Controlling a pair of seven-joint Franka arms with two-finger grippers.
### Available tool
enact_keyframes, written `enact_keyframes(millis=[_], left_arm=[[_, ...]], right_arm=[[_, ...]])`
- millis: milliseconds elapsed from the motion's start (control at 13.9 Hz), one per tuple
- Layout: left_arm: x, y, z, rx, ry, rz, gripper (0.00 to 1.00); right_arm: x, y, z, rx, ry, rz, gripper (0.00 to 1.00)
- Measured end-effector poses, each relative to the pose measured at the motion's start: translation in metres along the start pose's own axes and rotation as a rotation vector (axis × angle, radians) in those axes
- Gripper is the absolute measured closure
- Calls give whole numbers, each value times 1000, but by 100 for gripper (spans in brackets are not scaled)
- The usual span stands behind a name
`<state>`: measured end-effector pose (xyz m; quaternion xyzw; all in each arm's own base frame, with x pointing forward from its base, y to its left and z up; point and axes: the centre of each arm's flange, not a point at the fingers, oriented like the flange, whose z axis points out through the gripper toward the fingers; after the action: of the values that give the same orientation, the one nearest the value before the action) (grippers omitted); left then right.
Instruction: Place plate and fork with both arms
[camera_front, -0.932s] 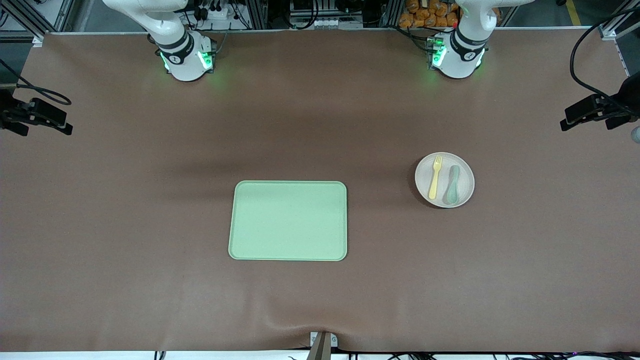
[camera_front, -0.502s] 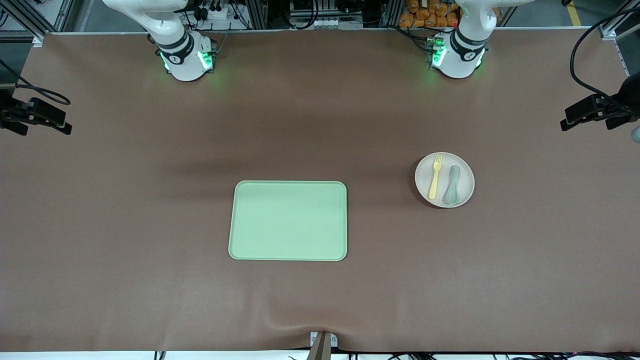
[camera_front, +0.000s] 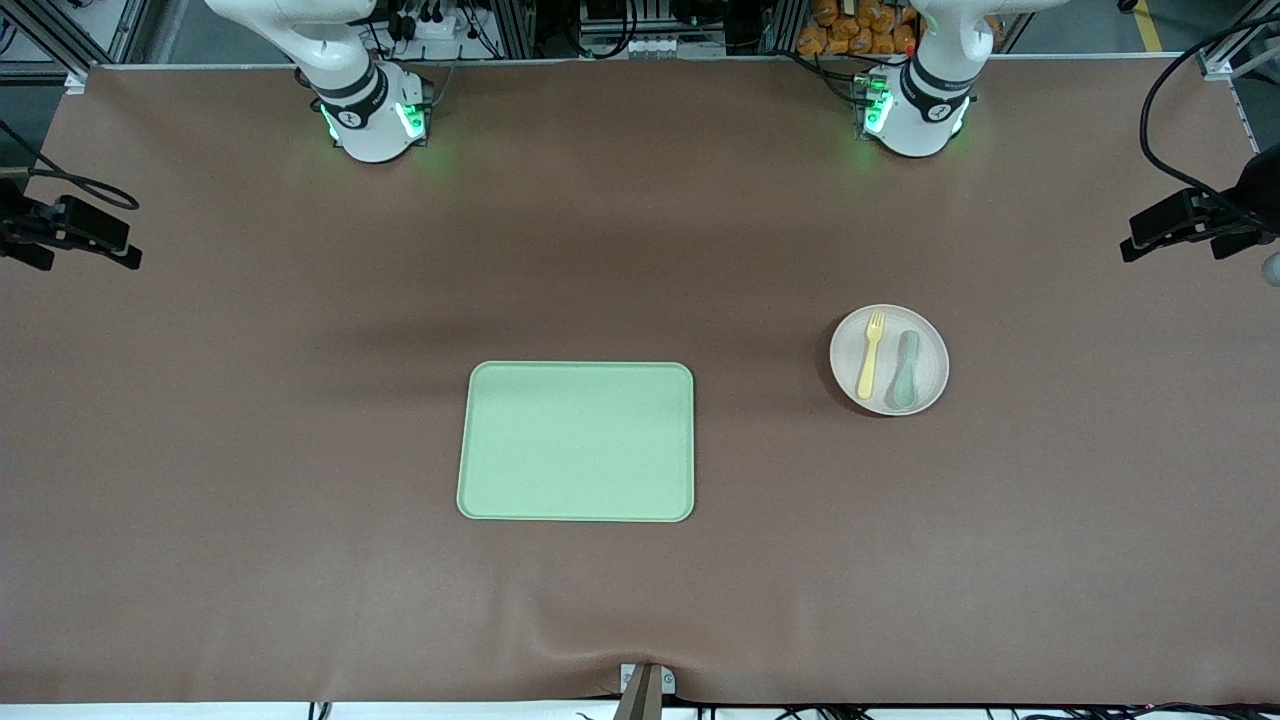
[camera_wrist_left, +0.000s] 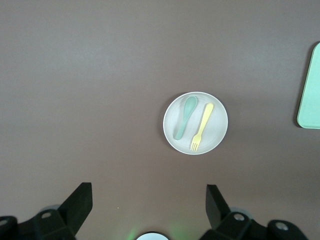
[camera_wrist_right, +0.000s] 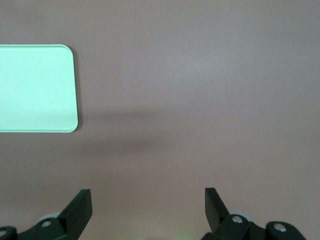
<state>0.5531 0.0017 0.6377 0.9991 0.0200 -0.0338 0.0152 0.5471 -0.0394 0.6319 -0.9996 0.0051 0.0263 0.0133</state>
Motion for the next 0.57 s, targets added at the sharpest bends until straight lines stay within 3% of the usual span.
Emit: enact_keyframes(millis=[287,573], left_arm=[[5,0,10,0,-19,1,0],[32,-2,52,-1,-76,-3,0]], right_arm=[[0,1,0,0,1,2,0],[0,1,0,0,1,2,0]])
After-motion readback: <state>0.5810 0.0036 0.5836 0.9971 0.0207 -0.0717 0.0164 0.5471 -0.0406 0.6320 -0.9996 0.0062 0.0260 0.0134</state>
